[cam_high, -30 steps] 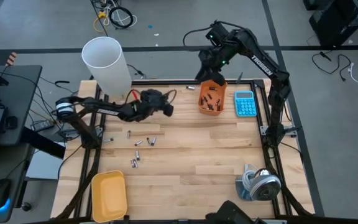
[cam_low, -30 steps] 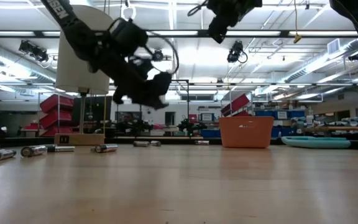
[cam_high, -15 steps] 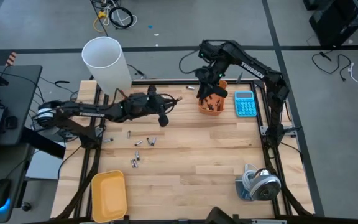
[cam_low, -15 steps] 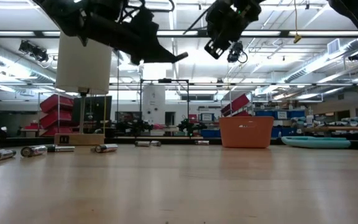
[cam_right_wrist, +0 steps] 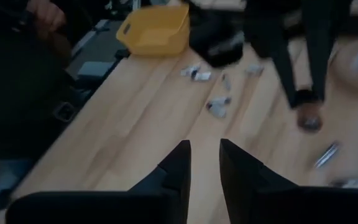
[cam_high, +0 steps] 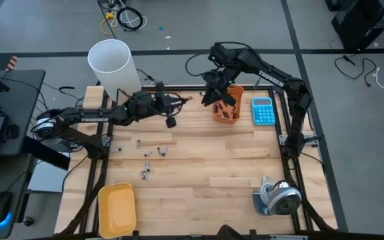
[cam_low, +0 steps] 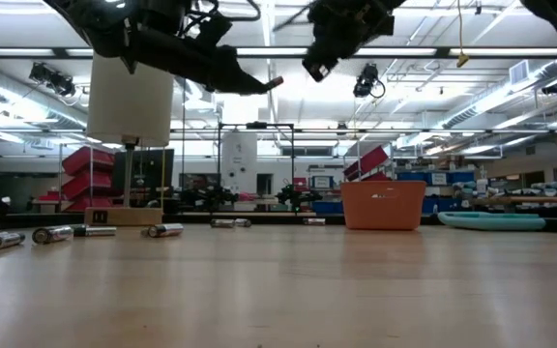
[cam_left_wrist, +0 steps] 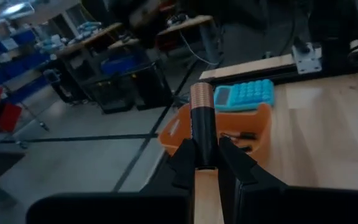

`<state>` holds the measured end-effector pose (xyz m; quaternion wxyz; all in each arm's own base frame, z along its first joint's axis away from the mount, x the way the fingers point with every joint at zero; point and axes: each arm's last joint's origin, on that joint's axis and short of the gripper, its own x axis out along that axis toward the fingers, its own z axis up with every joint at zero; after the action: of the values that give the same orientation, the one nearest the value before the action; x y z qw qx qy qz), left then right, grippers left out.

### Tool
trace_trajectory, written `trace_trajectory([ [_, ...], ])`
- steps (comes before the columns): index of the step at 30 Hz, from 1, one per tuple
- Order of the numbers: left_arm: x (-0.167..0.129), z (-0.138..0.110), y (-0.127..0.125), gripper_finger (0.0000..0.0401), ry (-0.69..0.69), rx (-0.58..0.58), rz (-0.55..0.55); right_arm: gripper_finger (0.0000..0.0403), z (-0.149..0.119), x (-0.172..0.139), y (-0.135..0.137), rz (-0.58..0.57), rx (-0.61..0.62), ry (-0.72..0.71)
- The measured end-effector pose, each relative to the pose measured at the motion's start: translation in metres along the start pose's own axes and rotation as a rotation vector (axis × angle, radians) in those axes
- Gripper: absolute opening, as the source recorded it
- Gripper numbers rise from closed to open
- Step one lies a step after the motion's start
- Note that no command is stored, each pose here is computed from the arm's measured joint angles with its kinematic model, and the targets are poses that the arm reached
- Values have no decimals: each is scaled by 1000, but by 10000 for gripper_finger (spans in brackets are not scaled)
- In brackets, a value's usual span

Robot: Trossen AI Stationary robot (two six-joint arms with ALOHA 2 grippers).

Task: Sort batteries
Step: Put the black battery into the orange bin

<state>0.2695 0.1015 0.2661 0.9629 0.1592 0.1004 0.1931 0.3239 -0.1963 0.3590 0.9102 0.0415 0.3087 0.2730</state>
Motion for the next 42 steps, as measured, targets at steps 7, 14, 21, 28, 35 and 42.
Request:
trace_trajectory([
  [7,-3,8,14,26,-125,48,-27,58,20,-3,12,-119,-295,-6],
  [14,-4,8,16,26,-148,63,-70,44,25,2,12,-174,-370,25],
  [21,-5,13,4,26,-149,31,-92,36,22,1,7,-330,-260,153],
  [28,-5,13,-5,26,-75,1,20,56,23,9,12,-353,-316,226],
  [35,-6,10,-11,26,-11,-39,76,94,39,20,13,-464,-384,185],
  [42,-7,14,-12,26,-45,-37,101,111,44,28,18,-458,-443,193],
])
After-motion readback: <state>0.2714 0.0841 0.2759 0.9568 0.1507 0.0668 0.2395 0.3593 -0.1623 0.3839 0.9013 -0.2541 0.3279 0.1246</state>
